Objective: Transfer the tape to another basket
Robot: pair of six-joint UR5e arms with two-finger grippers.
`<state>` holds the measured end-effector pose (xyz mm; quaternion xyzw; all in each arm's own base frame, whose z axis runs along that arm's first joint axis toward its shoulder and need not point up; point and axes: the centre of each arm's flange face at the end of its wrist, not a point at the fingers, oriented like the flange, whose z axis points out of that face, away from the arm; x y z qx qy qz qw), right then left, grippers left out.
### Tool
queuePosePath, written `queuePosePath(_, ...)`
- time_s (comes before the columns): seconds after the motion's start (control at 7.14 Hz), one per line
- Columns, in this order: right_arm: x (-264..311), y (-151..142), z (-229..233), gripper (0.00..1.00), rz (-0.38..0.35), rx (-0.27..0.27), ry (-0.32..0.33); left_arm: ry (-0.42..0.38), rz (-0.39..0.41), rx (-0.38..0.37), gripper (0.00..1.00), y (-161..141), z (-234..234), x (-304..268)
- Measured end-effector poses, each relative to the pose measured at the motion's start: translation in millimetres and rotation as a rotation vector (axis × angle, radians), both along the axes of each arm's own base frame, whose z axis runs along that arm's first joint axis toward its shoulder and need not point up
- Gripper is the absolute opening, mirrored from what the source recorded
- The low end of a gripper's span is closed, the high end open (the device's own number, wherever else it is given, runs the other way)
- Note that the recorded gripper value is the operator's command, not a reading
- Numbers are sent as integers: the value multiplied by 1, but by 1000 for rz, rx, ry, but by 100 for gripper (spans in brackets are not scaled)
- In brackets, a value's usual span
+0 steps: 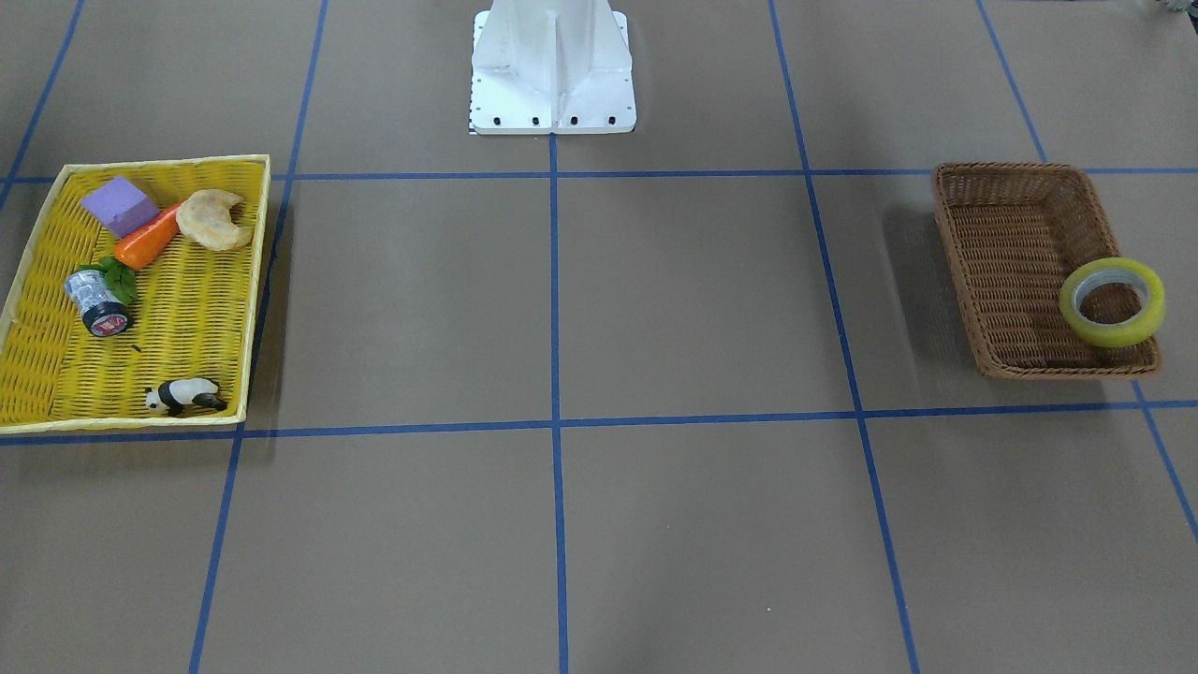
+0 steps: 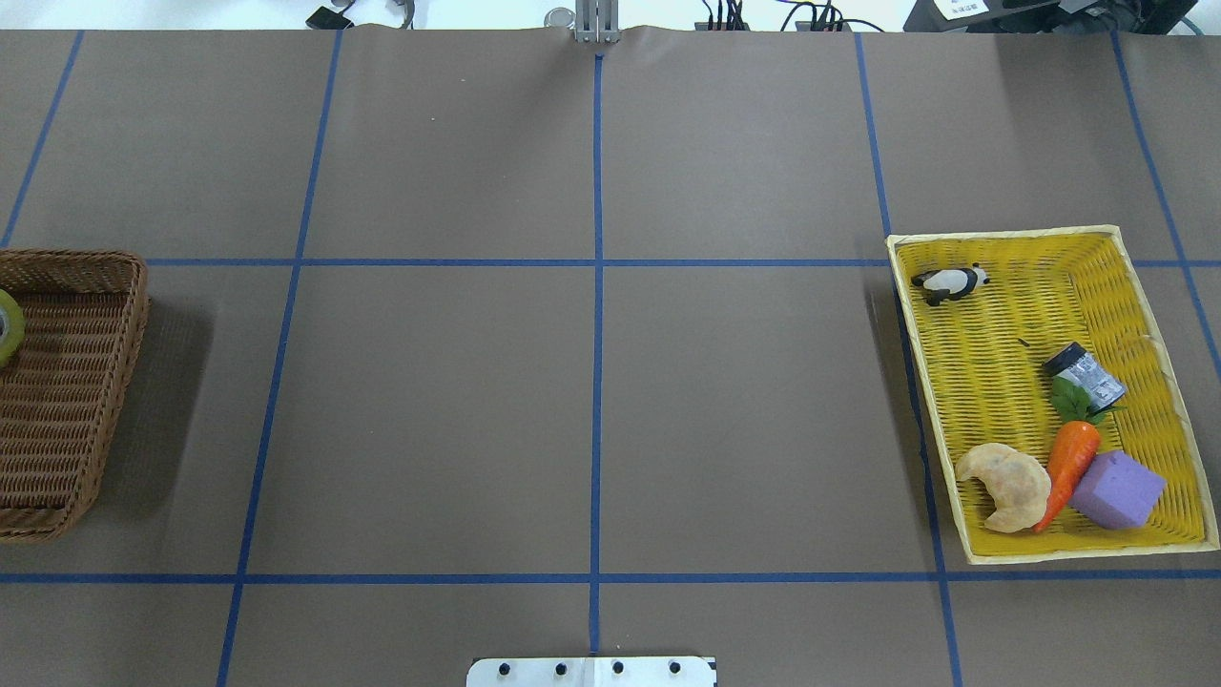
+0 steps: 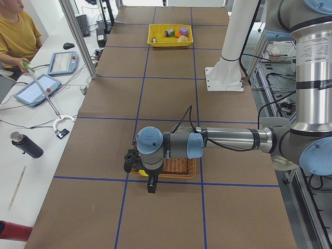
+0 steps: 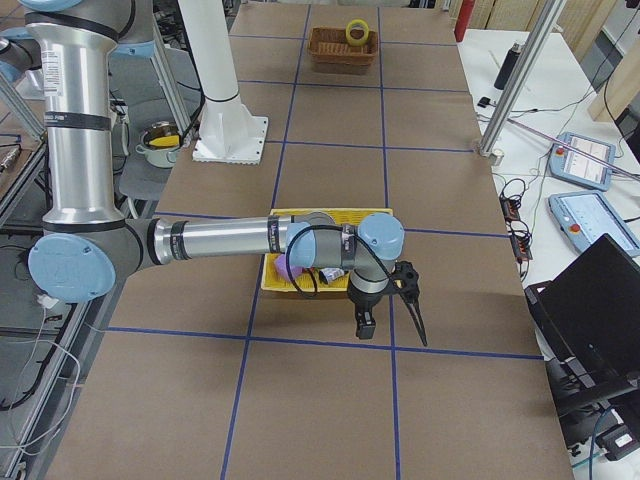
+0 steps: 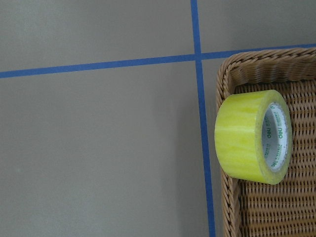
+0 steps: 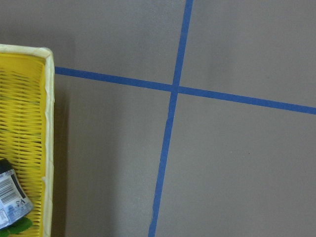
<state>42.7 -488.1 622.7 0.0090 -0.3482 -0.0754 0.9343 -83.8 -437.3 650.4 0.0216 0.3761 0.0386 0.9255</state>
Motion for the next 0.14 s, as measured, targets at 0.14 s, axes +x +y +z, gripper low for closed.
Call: queuePosePath(0.14, 0, 0, 0, 100, 0, 0, 0, 0, 0, 1, 99, 0, 0, 0)
